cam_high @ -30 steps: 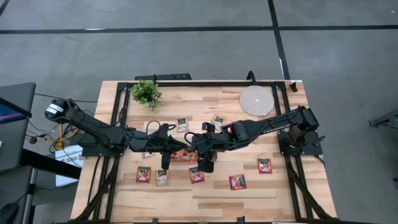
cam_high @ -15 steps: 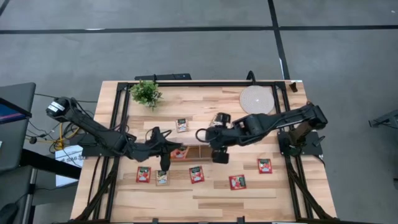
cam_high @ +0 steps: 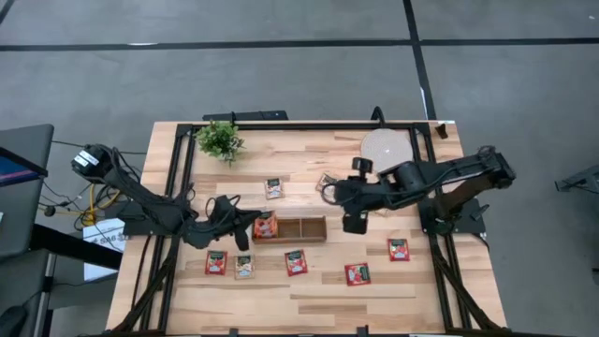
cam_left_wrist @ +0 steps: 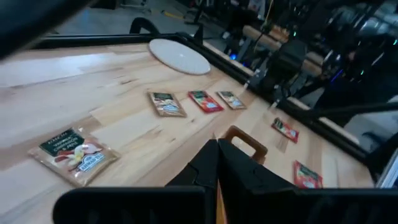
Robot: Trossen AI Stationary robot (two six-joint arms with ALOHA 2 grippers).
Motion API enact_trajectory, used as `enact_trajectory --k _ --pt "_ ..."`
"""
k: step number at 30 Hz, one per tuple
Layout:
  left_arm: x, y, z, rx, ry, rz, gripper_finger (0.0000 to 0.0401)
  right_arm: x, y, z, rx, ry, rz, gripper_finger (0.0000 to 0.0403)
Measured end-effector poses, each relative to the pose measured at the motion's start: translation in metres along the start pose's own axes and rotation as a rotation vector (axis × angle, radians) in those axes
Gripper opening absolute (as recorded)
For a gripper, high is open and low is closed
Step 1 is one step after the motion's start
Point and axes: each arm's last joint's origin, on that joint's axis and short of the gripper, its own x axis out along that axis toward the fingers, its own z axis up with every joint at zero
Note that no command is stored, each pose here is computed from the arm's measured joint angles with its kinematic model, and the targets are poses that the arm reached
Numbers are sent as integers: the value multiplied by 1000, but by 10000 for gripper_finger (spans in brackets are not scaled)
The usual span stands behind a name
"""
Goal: Pick & Place Tea
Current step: Put the orange tea bag into the left section of the wooden organizer
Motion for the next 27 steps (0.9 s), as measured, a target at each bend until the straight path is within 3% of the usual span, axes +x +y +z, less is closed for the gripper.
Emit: enact_trajectory --k 13,27 --pt "-8 27 -11 -62 -88 -10 0 -33 -21 -67 274 -342 122 97" --pt "8 24 -42 -38 -106 -24 0 -34 -23 -78 304 -383 135 97"
